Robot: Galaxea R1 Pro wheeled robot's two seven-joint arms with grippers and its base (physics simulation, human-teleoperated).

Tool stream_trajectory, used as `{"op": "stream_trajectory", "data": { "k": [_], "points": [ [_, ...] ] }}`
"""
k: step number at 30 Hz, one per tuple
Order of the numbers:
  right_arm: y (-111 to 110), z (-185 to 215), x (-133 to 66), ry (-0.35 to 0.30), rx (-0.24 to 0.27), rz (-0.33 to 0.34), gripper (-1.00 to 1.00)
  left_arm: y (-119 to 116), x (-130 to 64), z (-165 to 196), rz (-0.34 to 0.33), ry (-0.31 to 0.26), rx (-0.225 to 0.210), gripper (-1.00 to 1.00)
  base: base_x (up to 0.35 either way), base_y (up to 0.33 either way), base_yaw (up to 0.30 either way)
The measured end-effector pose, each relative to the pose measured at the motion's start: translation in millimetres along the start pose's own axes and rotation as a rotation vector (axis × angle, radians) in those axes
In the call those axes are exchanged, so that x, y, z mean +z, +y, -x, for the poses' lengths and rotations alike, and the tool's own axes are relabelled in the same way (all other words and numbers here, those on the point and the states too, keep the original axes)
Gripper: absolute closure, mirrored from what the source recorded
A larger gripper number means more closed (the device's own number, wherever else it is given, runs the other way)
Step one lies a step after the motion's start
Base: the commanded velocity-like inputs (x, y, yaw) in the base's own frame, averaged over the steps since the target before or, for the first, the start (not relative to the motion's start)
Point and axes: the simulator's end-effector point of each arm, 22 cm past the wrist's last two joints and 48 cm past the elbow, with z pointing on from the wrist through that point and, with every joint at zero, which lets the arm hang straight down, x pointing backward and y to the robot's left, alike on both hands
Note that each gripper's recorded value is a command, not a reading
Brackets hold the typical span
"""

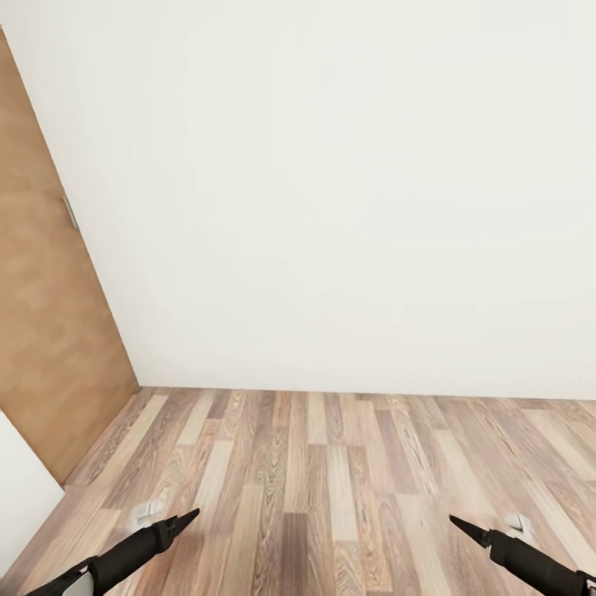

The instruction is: In the bedroom, move the book from the bed onto either nightstand, and place the two sandals side by side next to the bed.

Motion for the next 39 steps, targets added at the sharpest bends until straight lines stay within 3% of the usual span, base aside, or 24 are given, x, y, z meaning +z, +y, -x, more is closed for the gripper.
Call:
{"op": "stream_trajectory", "data": {
  "k": [10, 39],
  "points": [
    [1.2, -1.4, 2.2, 0.001, 0.002, 0.003, -1.0, 0.3, 0.3, -0.1, 0.0, 0.0, 0.0, -1.0, 0.152, 0.0, -0.041],
    [1.3, -1.8, 2.7, 0.001, 0.003, 0.003, -1.0, 0.3, 0.4, 0.0, 0.0, 0.0, 0.0, -1.0, 0.001, 0.0, -0.278]
  ]
}}
